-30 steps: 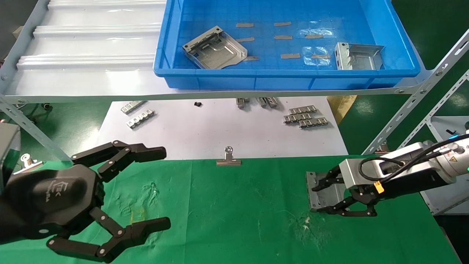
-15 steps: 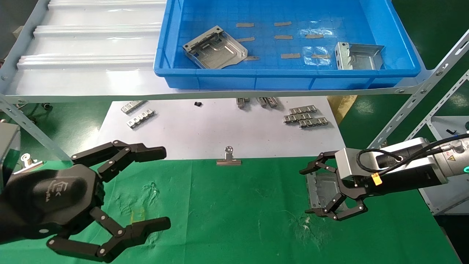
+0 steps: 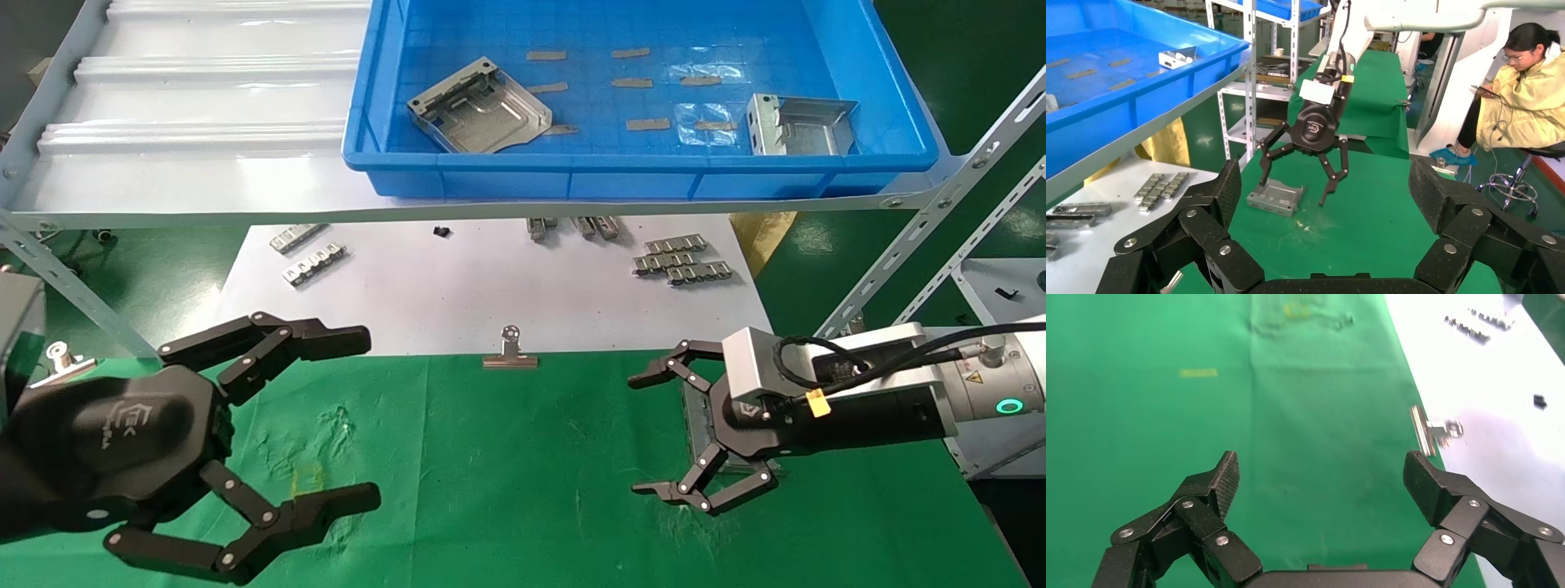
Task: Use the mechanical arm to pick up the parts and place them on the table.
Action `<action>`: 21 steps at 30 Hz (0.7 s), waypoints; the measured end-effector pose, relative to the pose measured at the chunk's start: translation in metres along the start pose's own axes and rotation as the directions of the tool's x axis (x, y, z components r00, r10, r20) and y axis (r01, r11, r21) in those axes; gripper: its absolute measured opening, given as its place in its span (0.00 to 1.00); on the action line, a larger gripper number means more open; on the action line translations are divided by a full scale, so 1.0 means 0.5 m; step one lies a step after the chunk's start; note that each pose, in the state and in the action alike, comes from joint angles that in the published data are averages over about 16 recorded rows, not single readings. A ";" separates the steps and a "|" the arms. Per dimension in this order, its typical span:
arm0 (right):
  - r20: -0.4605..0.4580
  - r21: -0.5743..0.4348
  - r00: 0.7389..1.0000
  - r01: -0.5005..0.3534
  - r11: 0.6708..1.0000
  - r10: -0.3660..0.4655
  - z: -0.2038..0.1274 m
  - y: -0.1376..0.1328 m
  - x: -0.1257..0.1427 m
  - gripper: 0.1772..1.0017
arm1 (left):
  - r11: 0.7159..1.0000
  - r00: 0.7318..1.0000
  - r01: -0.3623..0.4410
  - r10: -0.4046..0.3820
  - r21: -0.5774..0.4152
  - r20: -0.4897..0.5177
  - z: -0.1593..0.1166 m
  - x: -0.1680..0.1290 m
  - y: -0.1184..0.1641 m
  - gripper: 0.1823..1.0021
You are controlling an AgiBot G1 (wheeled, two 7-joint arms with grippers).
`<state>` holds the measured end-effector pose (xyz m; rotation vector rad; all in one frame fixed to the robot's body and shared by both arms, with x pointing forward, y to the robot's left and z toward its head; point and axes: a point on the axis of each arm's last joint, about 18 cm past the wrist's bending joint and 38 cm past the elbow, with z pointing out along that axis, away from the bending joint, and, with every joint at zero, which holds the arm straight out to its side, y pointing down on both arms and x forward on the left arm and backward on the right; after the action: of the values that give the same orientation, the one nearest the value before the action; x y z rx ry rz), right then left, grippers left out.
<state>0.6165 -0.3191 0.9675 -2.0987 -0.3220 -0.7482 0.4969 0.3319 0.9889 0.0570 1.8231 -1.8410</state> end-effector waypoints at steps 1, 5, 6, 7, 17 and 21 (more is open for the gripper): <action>-0.001 0.017 1.000 -0.008 1.000 0.008 0.004 -0.002 -0.004 0.96 | 1.000 1.000 0.000 0.000 0.000 0.000 0.000 0.000 0.000 1.00; -0.003 0.081 0.999 -0.037 0.996 0.037 0.014 -0.013 -0.018 0.98 | 1.000 1.000 0.000 0.000 0.000 0.000 0.000 0.000 0.000 1.00; -0.003 0.097 0.999 -0.044 0.994 0.044 0.016 -0.016 -0.022 0.99 | 1.000 1.000 0.000 0.000 0.000 0.000 0.000 0.000 0.000 1.00; -0.004 0.112 0.999 -0.051 0.992 0.051 0.018 -0.019 -0.026 0.99 | 1.000 1.000 0.000 0.000 0.000 0.000 0.000 0.000 0.000 1.00; -0.008 0.249 0.994 -0.107 0.963 0.113 0.018 -0.053 -0.060 1.00 | 1.000 1.000 0.000 0.000 0.000 0.000 0.000 0.000 0.000 1.00; -0.010 0.296 0.991 -0.125 0.947 0.134 0.011 -0.067 -0.074 1.00 | 1.000 1.000 0.000 0.000 0.000 0.000 0.000 0.000 0.000 1.00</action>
<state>0.5735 -0.2932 0.9640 -1.8061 -0.2594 -0.6119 0.4969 0.3319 0.9889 0.0570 1.8231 -1.8410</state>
